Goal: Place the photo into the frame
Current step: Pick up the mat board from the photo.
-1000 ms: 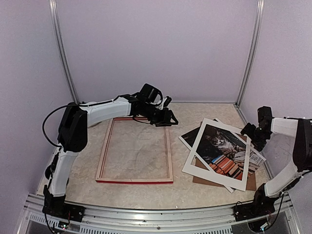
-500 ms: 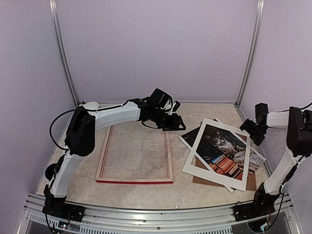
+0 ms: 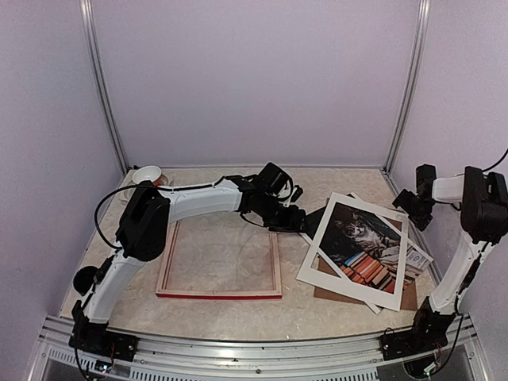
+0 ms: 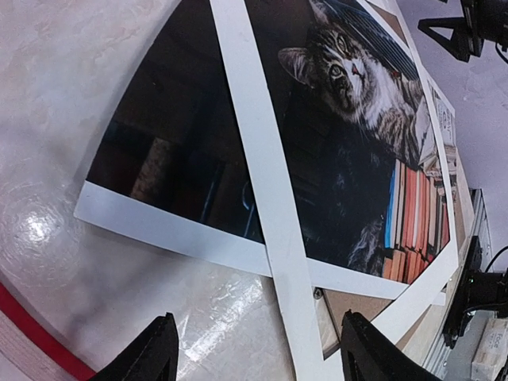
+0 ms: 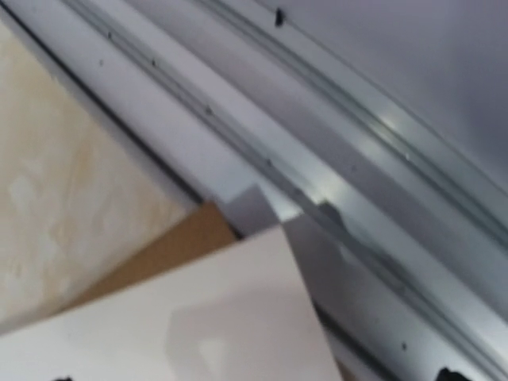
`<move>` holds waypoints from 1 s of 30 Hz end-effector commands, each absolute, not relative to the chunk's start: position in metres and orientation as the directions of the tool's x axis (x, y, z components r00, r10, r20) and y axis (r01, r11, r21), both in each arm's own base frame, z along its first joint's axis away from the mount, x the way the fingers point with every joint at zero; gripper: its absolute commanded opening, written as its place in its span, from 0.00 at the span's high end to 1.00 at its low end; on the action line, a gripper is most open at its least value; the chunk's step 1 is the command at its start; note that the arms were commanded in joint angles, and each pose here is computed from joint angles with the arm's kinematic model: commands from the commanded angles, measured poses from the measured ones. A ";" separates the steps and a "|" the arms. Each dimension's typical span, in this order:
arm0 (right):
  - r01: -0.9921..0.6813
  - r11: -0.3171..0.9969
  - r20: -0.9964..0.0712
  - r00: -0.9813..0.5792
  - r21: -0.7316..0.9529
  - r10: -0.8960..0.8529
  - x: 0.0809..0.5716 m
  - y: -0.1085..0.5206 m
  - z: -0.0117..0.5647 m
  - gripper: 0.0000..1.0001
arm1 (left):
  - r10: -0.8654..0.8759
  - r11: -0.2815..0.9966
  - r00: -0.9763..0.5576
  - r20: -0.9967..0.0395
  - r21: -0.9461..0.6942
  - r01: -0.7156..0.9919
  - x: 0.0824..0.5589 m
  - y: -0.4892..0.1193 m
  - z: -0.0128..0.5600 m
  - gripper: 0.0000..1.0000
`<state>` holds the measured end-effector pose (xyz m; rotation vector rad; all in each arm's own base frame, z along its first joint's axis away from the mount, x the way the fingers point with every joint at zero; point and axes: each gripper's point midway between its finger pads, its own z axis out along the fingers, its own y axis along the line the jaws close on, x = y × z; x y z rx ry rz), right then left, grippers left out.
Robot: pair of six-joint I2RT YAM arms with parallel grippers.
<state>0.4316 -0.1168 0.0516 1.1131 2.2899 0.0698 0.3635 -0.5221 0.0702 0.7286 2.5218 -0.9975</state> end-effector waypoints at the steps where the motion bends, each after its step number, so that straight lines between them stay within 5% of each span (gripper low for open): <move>1: 0.695 0.654 -0.508 -0.465 0.297 0.725 0.444 -0.130 0.057 0.01 | 0.391 0.591 -0.797 -0.460 -0.539 0.601 0.344 -0.534 0.061 0.29; 30: 0.655 0.693 -0.487 -0.519 0.302 0.703 0.460 -0.130 0.045 0.01 | 0.507 0.417 -0.835 -0.215 -0.786 0.456 0.274 -0.545 0.017 0.27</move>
